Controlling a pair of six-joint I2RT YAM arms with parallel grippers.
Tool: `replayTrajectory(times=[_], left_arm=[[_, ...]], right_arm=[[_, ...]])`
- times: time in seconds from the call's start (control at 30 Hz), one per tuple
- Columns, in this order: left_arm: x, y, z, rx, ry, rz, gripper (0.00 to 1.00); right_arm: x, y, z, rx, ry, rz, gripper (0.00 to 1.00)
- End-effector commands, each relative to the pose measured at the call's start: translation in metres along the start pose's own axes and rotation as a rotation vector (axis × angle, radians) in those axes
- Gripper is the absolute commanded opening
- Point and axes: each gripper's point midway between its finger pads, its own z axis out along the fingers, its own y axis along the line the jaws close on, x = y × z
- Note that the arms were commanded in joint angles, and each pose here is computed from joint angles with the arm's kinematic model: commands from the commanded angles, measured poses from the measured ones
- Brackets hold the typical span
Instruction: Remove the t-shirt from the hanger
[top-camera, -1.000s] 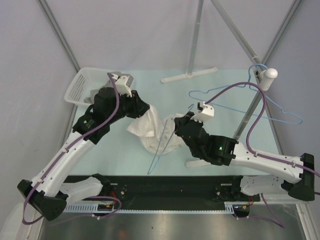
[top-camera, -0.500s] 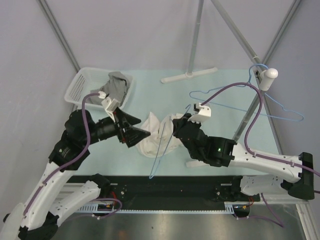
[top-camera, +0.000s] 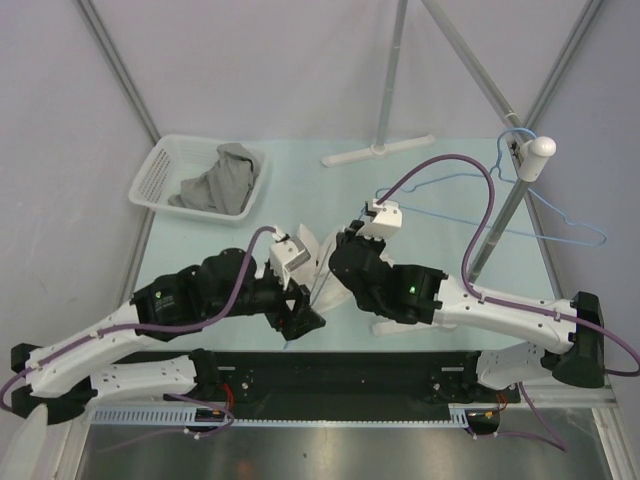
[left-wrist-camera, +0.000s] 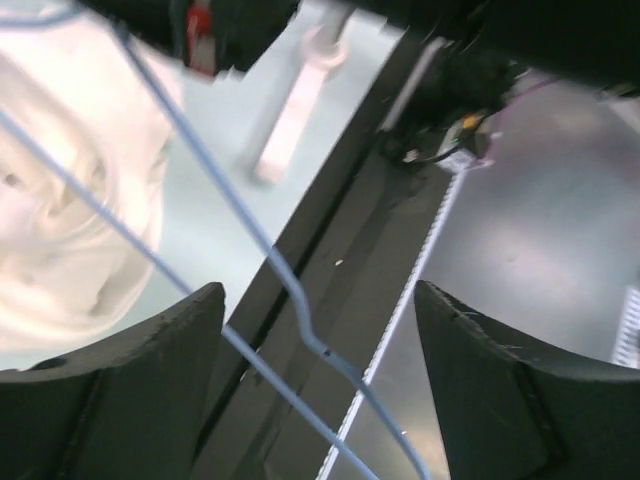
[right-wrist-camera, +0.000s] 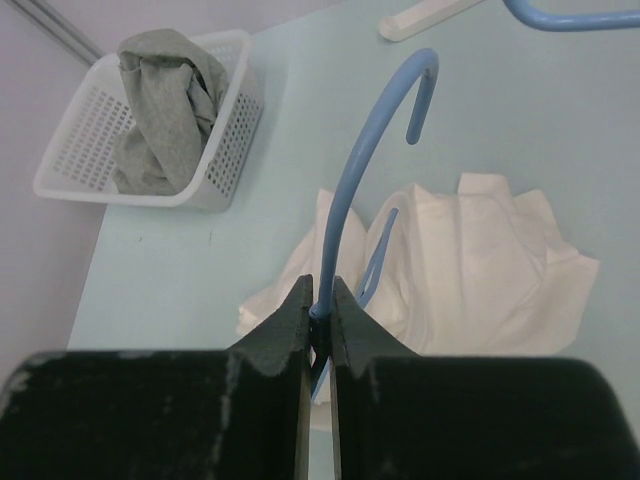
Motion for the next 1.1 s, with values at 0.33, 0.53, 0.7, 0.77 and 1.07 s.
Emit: replayTrajectory(times=[0.33,0.53,0.7,0.77,1.07], left_arm=[[0.023,0.063,0.001,-0.441,0.000,0.025,0.30],[0.023,0.073,-0.010,-0.503,0.024,0.050,0.00],[0.014,0.085,-0.042,-0.604,0.006,0.049,0.00],[0.011,0.088,-0.054,-0.625,-0.010,0.049,0.00],[0.005,0.090,-0.097,-0.614,-0.114,0.000,0.00]], right_arm=[[-0.025,0.003,-0.007,0.017,-0.056,0.085,0.00],[-0.022,0.010,-0.012,-0.049,-0.021,0.078,0.08],[-0.004,0.013,-0.018,-0.123,0.057,-0.019,0.67],[0.001,0.009,-0.023,-0.131,0.081,-0.041,0.76],[0.042,0.010,-0.063,-0.359,0.133,-0.222,0.84]])
